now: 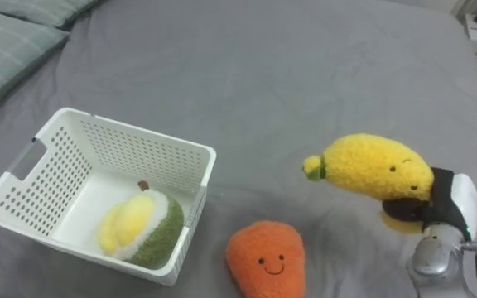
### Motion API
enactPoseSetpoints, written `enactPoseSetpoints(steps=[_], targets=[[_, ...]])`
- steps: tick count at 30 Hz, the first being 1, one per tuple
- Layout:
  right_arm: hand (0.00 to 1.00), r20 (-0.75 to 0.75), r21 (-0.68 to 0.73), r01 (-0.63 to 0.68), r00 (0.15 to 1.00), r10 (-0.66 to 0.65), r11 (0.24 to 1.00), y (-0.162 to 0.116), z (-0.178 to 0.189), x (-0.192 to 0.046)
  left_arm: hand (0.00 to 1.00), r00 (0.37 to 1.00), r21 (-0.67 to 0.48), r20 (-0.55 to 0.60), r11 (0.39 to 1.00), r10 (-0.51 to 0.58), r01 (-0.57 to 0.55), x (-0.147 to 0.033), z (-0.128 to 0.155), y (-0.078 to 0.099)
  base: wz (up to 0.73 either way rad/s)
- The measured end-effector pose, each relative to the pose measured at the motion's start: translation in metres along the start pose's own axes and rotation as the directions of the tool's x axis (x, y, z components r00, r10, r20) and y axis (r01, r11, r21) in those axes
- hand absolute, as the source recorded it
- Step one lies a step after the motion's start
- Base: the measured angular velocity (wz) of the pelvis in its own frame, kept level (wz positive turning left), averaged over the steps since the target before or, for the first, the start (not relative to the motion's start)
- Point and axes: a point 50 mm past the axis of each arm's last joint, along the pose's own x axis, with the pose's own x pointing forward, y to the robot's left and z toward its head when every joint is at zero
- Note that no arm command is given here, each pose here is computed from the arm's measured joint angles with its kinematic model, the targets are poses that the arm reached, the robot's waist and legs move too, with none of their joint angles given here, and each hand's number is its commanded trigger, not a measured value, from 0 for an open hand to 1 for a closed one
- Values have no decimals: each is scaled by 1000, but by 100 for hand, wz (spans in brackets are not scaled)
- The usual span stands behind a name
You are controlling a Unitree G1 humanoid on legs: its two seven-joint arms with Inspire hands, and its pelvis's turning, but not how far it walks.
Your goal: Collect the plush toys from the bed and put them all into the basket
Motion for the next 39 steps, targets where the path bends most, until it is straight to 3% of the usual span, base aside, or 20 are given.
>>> enactPoseSetpoints(steps=[9,21,39], targets=[[100,282,117,4,959,-37,993,-1,68,-11,0,1000,10,0,1000,1,-1,-1,-1,0,-6],[100,471,183,-47,881,-45,982,-9,116,-25,0,1000,-57,-9,998,5,-6,1,9,-3,3],[100,601,36,-121,796,75,992,3,150,-41,0,1000,-18,-2,1000,-5,5,0,14,-9,0]])
